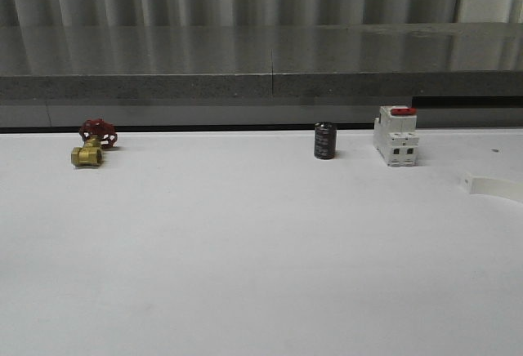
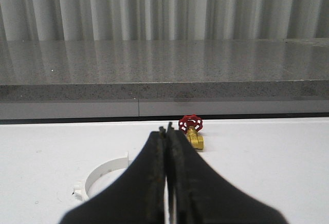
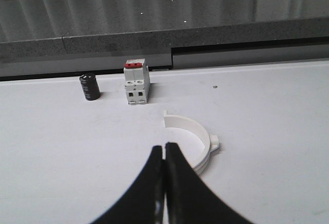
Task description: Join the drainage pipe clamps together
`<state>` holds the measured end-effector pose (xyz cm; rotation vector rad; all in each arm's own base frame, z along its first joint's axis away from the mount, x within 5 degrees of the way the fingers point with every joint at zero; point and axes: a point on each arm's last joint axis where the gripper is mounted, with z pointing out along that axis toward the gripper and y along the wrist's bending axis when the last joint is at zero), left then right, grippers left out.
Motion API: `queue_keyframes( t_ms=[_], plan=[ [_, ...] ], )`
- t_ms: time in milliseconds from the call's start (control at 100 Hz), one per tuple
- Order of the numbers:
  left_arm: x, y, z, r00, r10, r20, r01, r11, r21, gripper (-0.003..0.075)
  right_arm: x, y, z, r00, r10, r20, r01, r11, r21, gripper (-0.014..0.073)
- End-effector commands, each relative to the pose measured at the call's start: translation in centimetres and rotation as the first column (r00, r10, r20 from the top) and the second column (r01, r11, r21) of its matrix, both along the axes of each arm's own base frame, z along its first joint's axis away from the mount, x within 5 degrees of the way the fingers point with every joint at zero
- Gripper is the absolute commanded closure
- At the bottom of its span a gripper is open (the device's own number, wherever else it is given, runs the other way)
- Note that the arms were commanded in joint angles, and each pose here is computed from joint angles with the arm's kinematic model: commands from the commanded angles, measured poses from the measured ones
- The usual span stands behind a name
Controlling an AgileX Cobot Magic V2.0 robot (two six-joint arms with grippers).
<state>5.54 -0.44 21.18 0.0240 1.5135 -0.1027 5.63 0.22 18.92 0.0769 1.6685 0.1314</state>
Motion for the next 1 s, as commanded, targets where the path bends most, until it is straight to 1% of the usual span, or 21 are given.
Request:
queue_keyframes(
  t_ms=[0,430,570,600,670,810,900,990],
  plan=[
    [-0.1,0.0,-0.4,0.998,0.0,0.064,0.001,1.0,-0.009,0.074,-0.2,0.0,1.3,0.993,-0.001,0.115,0.001,1.0,-0.003,0.0664],
    [-0.2,0.0,-0.2,0.998,0.001,0.065,-0.001,1.0,0.002,0.074,-0.2,0.0,1.3,0.993,-0.001,0.115,0.001,1.0,-0.003,0.0664],
    [-0.5,0.0,1.6,0.994,0.001,0.113,-0.001,1.0,-0.002,0.074,-0.2,0.0,1.3,0.993,-0.001,0.115,0.001,1.0,-0.003,0.0664],
    [-0.7,0.0,2.4,0.991,0.001,0.131,0.0,1.0,-0.007,0.074,-0.2,0.0,1.3,0.993,-0.001,0.115,0.001,1.0,-0.003,0.0664],
    [-0.9,0.1,4.1,0.992,0.002,0.126,0.0,1.0,-0.022,0.074,-0.2,0.0,1.3,0.993,-0.001,0.115,0.001,1.0,-0.003,0.0664],
    [-1.0,0.1,7.5,1.0,0.007,0.03,-0.007,1.0,-0.015,0.074,-0.2,0.0,1.3,0.993,-0.001,0.115,0.001,1.0,-0.003,0.0664],
    [-0.8,0.2,9.4,0.998,0.011,-0.063,-0.011,1.0,-0.008,0.074,-0.2,0.0,1.3,0.993,-0.001,0.115,0.001,1.0,-0.003,0.0664],
    [-0.2,0.1,10.8,0.983,0.015,-0.183,-0.015,1.0,0.0,0.074,-0.2,0.0,1.3,0.993,-0.001,0.115,0.001,1.0,-0.003,0.0664]
  ],
)
